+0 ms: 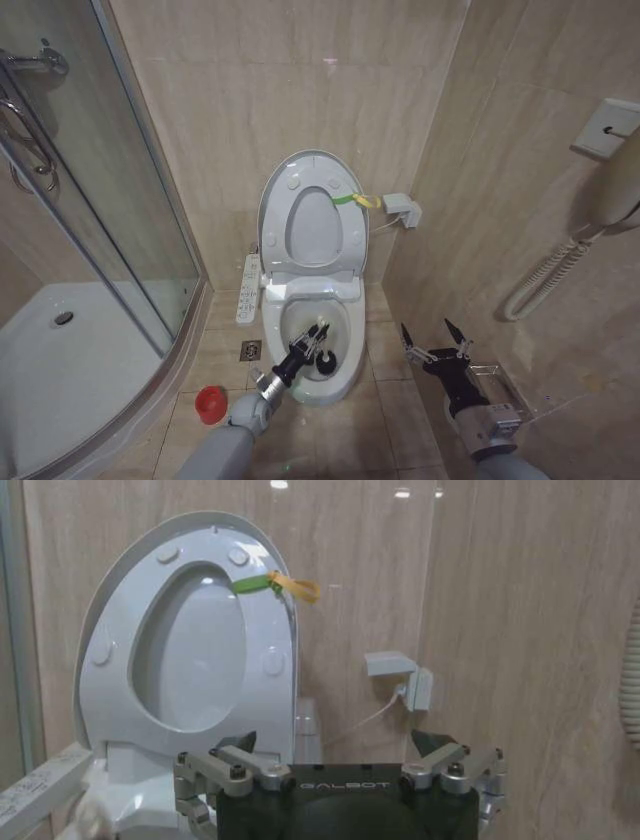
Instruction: Open the toilet lid, clean the toilet bowl with a toilet brush, close the toilet lid, and flush.
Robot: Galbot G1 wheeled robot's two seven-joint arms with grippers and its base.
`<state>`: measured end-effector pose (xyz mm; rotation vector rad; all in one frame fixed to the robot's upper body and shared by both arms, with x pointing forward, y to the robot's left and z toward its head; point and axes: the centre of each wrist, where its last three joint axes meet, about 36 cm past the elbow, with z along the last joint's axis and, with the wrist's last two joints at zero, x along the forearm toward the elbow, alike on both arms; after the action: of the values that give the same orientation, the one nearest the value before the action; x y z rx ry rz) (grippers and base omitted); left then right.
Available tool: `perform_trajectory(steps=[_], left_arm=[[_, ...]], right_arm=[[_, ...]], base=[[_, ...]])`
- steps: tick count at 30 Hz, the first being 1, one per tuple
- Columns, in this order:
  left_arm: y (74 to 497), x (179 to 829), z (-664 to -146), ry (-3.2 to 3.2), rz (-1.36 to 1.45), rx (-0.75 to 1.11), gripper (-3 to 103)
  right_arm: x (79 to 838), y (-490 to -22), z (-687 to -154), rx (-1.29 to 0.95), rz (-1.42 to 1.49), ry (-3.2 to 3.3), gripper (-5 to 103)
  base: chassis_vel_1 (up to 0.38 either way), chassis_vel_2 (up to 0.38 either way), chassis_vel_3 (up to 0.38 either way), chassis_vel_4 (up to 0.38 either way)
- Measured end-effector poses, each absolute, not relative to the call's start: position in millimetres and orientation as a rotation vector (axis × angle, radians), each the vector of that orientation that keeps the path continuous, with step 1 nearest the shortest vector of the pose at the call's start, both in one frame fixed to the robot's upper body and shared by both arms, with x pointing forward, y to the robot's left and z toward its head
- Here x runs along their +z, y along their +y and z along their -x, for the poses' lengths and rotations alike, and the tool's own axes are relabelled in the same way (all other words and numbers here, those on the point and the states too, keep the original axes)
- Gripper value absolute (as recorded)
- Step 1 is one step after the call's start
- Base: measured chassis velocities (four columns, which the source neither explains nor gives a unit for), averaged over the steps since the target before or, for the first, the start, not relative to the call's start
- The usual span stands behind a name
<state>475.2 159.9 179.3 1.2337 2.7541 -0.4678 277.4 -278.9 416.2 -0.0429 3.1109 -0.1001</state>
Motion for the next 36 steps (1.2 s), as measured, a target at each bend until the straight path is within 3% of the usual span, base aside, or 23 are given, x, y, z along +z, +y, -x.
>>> perform_trajectory(steps=[15,25,36], left_arm=[[147,232,-492,2.656,-1.206,-0.523,20],[159,177,-475,2.8,-1.184,-0.515,20],[146,237,-490,2.681,-1.162,-0.601,21]], right_arm=[[416,-279,-277,-0.1,0.043,3.111,100],[416,-279,-277,-0.1,0.042,3.111,100],[416,-279,-277,-0.1,0.043,3.111,100]], base=[[0.0,0.0,0.0,0.0],[0.0,0.0,0.0,0.0],[0.0,0.0,0.0,0.0]])
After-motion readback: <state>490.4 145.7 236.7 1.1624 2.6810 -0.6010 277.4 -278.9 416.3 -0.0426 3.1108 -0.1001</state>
